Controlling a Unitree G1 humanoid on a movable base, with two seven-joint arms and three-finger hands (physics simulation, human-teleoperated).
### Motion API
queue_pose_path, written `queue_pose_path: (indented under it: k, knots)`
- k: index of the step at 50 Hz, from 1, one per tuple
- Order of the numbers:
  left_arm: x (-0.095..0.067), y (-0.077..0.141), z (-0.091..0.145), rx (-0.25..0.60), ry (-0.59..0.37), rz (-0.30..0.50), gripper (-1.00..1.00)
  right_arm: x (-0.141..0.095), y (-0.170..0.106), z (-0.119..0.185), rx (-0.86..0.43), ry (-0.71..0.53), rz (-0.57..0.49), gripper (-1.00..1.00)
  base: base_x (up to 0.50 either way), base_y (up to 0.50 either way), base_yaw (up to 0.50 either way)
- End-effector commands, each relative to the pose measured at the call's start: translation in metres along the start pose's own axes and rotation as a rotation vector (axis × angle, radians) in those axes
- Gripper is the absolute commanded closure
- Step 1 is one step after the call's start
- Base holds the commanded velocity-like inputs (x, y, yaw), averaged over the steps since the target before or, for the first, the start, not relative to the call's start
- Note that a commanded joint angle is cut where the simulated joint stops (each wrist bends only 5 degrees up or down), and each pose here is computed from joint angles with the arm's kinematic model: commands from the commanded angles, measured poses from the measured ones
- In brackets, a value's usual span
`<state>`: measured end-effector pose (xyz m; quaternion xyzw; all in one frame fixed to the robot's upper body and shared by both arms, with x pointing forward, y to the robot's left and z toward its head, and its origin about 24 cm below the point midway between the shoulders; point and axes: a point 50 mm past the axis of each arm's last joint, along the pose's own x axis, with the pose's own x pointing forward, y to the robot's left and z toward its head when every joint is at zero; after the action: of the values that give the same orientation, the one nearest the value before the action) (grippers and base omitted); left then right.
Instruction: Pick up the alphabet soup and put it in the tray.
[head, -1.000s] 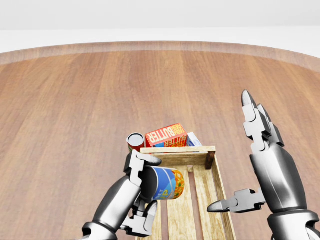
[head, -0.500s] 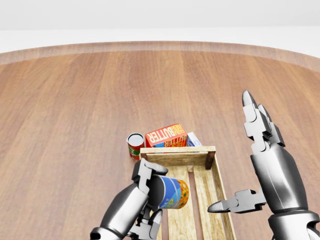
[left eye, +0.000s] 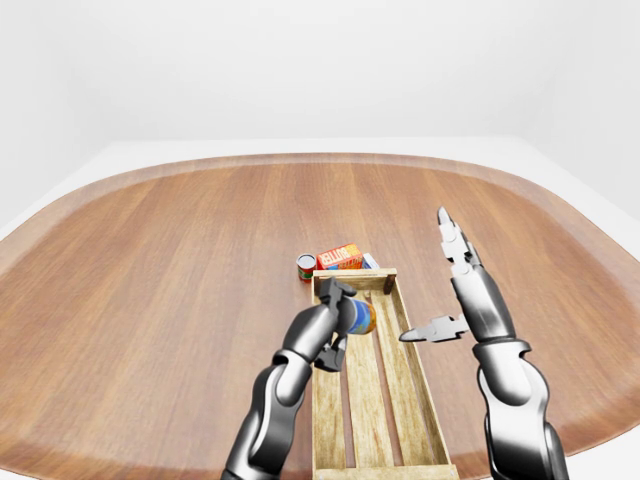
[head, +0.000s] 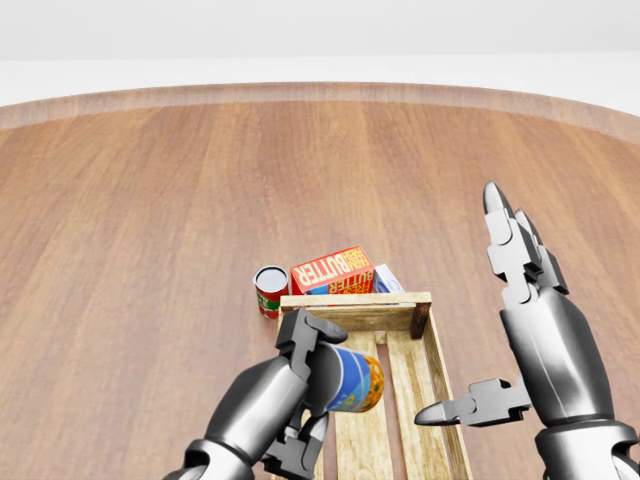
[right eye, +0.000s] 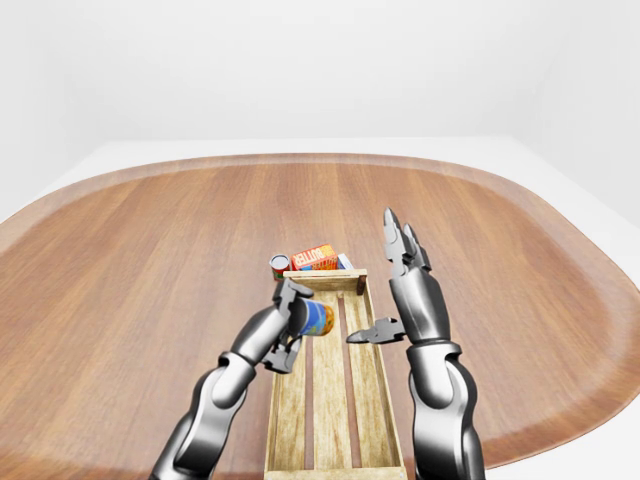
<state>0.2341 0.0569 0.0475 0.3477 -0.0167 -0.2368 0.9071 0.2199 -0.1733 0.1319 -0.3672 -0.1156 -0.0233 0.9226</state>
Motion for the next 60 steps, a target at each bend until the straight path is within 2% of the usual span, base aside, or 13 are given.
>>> queue_pose_path:
  k: [1, 10, 21, 29, 45, 51, 60]
  knots:
    - [0.005, 0.004, 0.006, 0.058, -0.012, -0.008, 1.00, 0.000, 0.000, 0.000, 0.004, 0.001, 0.000, -1.00, 0.00, 0.00, 0.00]
    - [0.006, 0.015, 0.001, 0.108, 0.014, -0.011, 1.00, 0.000, 0.001, -0.001, 0.004, 0.004, 0.003, -1.00, 0.00, 0.00, 0.00]
    - [0.013, 0.017, -0.004, 0.176, 0.051, -0.039, 1.00, 0.000, -0.001, 0.000, 0.001, -0.001, -0.002, -1.00, 0.00, 0.00, 0.00]
    - [0.018, 0.013, -0.004, 0.225, 0.070, -0.077, 1.00, 0.000, -0.002, 0.000, 0.001, -0.002, -0.005, -1.00, 0.00, 0.00, 0.00]
    - [0.021, 0.005, 0.004, 0.247, 0.048, -0.116, 1.00, 0.000, -0.003, 0.001, -0.002, -0.005, -0.007, -1.00, 0.00, 0.00, 0.00]
    - [0.022, -0.004, 0.003, 0.266, 0.043, -0.140, 1.00, 0.000, -0.003, 0.001, -0.004, -0.007, -0.007, -1.00, 0.00, 0.00, 0.00]
    - [0.026, -0.004, -0.003, 0.283, 0.055, -0.151, 1.00, 0.000, -0.004, 0.002, -0.006, -0.011, -0.011, -1.00, 0.00, 0.00, 0.00]
